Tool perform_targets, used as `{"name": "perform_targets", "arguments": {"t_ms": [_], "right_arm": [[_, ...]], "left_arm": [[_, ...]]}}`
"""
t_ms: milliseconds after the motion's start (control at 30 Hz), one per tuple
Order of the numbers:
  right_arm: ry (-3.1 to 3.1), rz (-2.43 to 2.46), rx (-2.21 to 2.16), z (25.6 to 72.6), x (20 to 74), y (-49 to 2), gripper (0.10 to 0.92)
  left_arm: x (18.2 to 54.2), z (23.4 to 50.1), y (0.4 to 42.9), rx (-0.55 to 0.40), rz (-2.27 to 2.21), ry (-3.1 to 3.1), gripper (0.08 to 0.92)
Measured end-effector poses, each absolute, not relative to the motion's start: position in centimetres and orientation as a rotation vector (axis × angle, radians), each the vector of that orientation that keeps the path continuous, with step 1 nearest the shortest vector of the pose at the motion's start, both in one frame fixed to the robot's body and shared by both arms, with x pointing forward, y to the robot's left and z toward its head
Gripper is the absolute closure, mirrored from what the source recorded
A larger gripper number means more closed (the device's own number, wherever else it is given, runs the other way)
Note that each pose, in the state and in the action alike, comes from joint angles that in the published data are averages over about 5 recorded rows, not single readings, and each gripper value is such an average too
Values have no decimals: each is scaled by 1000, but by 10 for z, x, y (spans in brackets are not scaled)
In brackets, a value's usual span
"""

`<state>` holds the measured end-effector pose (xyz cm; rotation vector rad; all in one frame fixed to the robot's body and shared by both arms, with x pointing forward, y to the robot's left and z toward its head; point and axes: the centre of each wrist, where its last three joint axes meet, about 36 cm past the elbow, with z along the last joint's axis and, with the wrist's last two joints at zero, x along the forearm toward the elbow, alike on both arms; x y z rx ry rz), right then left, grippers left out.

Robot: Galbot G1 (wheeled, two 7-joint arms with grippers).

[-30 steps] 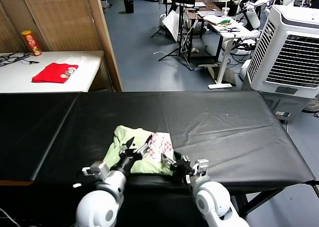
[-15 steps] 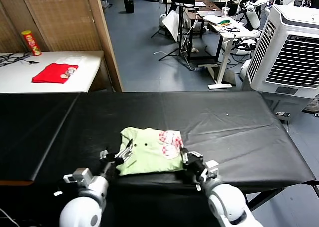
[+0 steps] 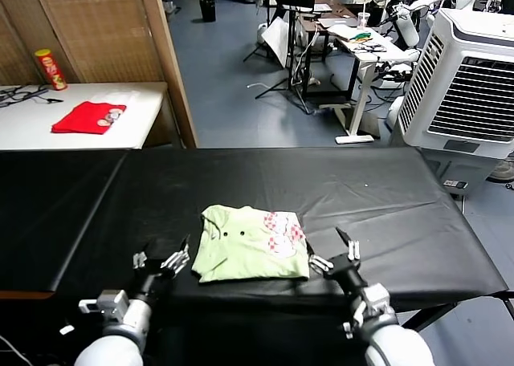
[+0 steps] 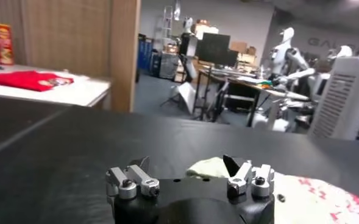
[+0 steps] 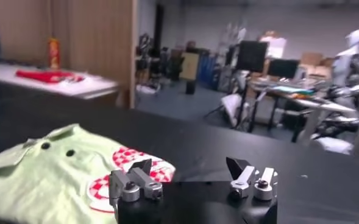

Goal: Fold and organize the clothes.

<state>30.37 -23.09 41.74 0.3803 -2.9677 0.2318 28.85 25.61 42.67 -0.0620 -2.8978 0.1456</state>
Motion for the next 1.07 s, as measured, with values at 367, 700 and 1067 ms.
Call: {"name": "perform_targets", "arguments": {"t_ms": [367,700,1067], "right_arm": [[-3022,192,190,410,227,-240,224],[-2851,204,60,427,172,-239,224],[-2706,89,13,440,157,-230,224]], "left_arm": [[237,423,266,-66,-2,-2842,201],[193,440,260,-29,6,-2745,201],[182,453,255,-48,23,-2715,201]]}}
